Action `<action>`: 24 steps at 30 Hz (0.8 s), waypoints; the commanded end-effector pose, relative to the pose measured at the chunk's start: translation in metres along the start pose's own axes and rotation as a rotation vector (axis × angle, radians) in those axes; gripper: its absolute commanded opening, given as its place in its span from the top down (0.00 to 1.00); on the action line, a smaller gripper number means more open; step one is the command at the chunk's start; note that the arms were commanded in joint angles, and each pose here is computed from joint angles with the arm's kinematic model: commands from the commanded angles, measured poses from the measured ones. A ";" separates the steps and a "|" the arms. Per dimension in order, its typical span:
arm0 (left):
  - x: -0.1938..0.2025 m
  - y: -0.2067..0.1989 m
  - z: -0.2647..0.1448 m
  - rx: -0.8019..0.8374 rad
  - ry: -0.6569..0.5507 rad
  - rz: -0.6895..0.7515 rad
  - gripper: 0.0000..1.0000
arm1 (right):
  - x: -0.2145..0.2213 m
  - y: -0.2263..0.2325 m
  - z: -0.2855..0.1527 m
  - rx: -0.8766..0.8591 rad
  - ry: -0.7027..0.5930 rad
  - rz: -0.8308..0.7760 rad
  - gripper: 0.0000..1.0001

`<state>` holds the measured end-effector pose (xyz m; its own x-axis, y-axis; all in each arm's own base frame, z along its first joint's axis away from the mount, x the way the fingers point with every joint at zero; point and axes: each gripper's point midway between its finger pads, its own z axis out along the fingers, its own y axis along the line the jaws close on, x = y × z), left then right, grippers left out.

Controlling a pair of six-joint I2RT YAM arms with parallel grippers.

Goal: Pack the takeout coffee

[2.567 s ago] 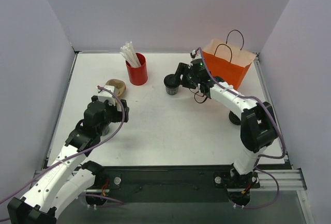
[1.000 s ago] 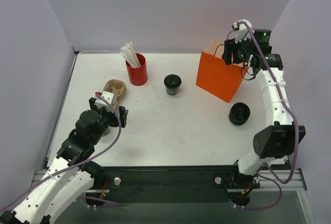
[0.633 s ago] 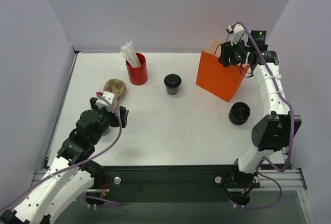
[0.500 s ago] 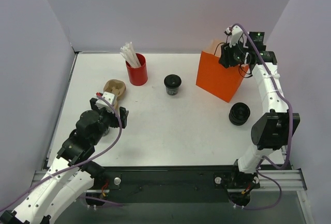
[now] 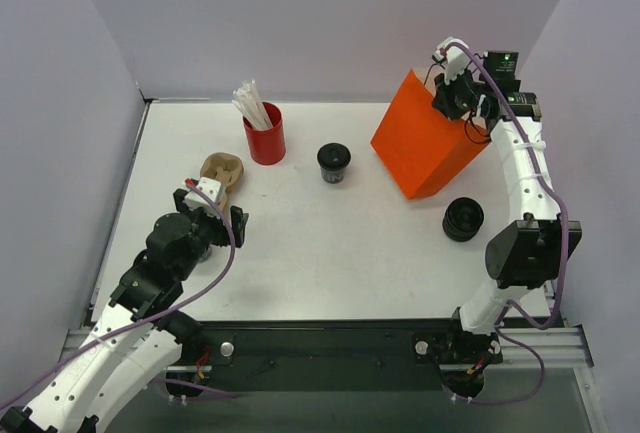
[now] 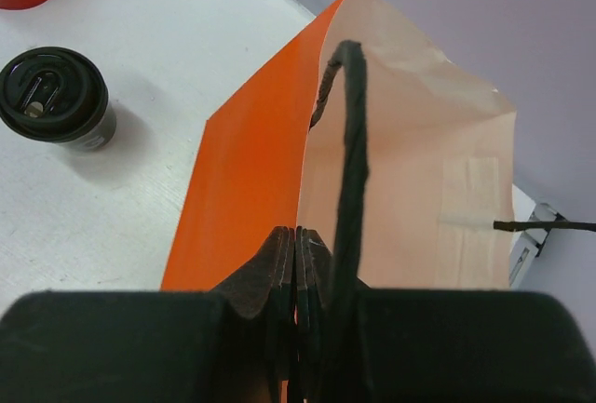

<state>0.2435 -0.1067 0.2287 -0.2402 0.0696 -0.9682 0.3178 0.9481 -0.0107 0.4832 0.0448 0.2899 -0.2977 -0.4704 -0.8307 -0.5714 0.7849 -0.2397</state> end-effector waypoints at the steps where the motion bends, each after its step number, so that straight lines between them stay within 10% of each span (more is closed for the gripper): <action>1: -0.018 0.001 -0.001 -0.005 -0.077 0.004 0.07 | -0.061 0.000 -0.045 0.044 -0.160 -0.162 1.00; 24: -0.032 0.043 -0.025 -0.223 -0.156 -0.047 0.07 | -0.080 0.225 -0.120 -0.345 -0.335 -0.614 1.00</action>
<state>0.2411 -0.0810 0.2478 -0.1624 0.0349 -0.9861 0.2067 0.9784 0.0006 0.3039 0.1864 0.3807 0.2705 -0.5827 -0.7664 -0.7609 0.3584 -0.5410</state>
